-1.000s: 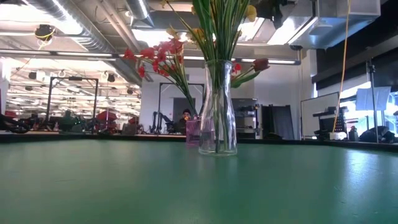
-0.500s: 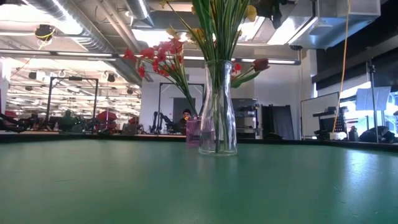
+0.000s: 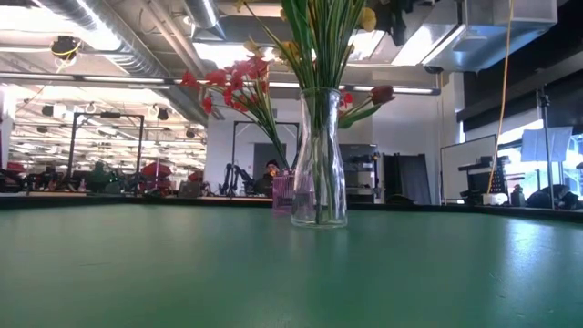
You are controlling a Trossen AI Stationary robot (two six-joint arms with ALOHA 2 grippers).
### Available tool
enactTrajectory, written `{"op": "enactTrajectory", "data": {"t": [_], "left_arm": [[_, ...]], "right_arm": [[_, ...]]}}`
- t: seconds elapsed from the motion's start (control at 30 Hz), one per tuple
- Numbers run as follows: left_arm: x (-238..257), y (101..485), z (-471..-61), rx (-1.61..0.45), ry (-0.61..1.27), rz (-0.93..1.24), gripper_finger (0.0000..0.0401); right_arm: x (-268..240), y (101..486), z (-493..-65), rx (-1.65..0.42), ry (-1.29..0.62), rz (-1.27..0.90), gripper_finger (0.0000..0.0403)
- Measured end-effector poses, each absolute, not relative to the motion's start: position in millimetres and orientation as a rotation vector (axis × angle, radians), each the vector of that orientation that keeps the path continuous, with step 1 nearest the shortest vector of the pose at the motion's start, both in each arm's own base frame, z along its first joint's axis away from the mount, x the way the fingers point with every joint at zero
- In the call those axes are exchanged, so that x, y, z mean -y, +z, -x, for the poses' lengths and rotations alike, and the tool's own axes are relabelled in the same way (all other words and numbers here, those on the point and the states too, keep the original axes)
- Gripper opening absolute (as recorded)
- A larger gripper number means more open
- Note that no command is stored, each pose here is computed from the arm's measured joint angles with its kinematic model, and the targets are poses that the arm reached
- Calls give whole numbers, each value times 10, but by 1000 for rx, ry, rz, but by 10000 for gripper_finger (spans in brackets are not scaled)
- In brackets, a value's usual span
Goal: Sort flowers into vase by color
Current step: Put the red tulip into the pink vase
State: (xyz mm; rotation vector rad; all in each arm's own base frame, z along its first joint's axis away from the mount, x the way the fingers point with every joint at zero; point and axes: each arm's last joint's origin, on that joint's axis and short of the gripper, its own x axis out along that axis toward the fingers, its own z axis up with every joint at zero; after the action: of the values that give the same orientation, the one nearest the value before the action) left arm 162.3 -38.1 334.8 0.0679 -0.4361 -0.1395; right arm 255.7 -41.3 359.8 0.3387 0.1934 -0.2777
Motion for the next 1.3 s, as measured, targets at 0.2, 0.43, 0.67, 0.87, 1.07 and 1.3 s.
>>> {"op": "enactTrajectory", "data": {"t": [0.2,0.43,0.67,0.87,1.07,1.3], "left_arm": [[-43,3004,-1573,534,-104,-52,0],[-390,2852,-1681,514,-76,-48,0],[-581,2732,-1782,459,-47,-26,0],[-639,2640,-1874,435,-91,-17,0],[-719,2649,-1974,470,-76,-37,0],[-858,2742,-2295,431,-90,6,0]], "right_arm": [[409,3671,-2573,-132,-236,-231,198],[402,3803,-2605,-2,-170,-94,198],[402,3700,-2818,11,-68,-90,198],[440,3535,-3081,39,-50,-141,198],[456,3513,-3194,118,-44,-135,198],[471,3487,-3271,172,-48,-130,198]]}}
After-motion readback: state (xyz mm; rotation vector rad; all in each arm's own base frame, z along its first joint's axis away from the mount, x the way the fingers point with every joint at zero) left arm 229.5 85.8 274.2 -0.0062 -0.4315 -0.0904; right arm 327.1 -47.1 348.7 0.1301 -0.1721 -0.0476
